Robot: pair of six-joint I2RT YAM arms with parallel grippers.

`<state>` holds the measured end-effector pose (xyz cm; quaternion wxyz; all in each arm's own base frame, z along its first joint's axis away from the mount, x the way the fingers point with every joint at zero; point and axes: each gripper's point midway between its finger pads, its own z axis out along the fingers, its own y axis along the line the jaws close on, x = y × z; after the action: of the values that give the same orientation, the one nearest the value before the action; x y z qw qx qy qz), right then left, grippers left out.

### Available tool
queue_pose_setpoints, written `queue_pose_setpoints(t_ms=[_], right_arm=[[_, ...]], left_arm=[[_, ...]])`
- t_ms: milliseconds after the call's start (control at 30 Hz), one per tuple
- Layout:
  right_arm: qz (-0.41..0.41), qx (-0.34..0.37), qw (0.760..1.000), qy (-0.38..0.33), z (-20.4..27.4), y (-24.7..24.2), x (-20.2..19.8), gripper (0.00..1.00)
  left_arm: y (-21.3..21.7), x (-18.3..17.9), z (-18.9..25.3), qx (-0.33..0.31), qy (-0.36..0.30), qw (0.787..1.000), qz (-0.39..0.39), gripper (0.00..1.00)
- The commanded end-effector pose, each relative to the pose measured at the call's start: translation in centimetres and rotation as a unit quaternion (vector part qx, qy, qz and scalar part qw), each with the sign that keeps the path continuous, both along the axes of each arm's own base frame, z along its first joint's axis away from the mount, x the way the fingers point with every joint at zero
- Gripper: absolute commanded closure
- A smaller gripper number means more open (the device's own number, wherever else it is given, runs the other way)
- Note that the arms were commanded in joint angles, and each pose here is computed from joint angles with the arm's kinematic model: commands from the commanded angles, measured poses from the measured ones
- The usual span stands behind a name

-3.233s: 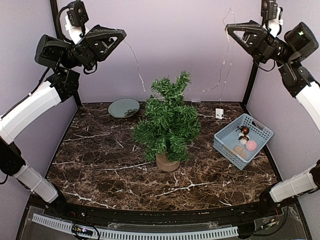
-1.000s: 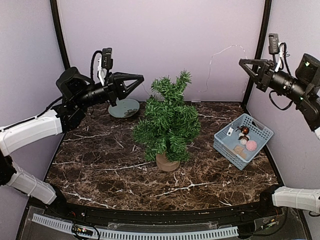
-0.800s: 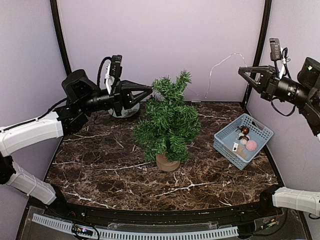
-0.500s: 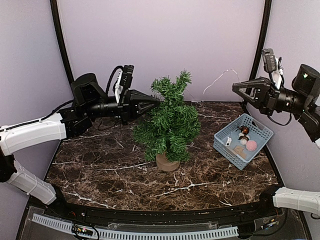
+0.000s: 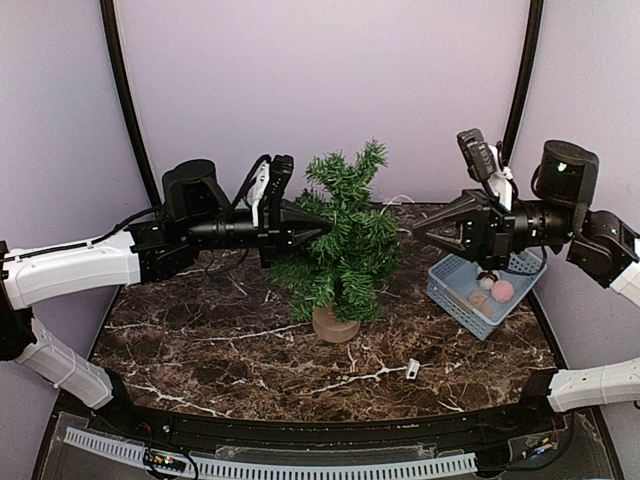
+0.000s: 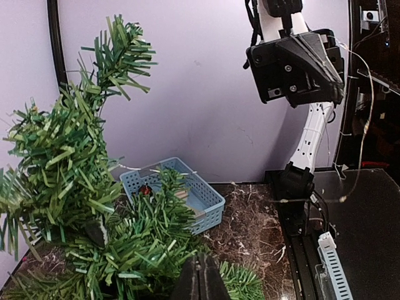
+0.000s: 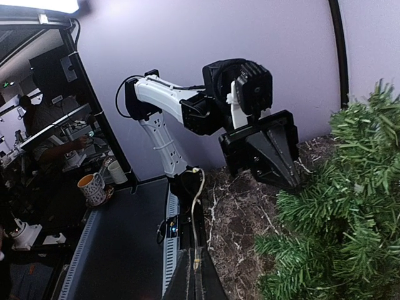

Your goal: Decorate the small christmas tree

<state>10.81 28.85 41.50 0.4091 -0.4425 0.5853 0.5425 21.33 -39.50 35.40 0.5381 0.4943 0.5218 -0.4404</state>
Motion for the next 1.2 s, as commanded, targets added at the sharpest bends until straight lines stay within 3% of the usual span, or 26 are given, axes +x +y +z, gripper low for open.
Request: queue_pose_setpoints(t_ms=[0, 200, 633, 1167], right_arm=[[0.008, -0.004, 1.0, -0.026, 0.6, 2.0, -1.1, 1.0], [0.034, -0.005, 0.997, -0.068, 2.9, 4.5, -3.4, 1.0], [-0.01, 0.053, 0.987, -0.149, 9.8, 3.4, -2.7, 1.0], [0.012, 0.044, 0.983, -0.18, 11.8, 5.3, -2.4, 1.0]], left_arm=[[0.8, -0.1, -0.4, 0.008, -0.011, 1.0, 0.02, 1.0], [1.2, 0.3, -0.5, 0.012, -0.017, 0.999, 0.035, 1.0], [1.9, 0.7, -1.1, 0.017, -0.022, 0.998, 0.062, 1.0], [1.9, 0.9, -1.3, 0.02, -0.027, 0.997, 0.065, 1.0]])
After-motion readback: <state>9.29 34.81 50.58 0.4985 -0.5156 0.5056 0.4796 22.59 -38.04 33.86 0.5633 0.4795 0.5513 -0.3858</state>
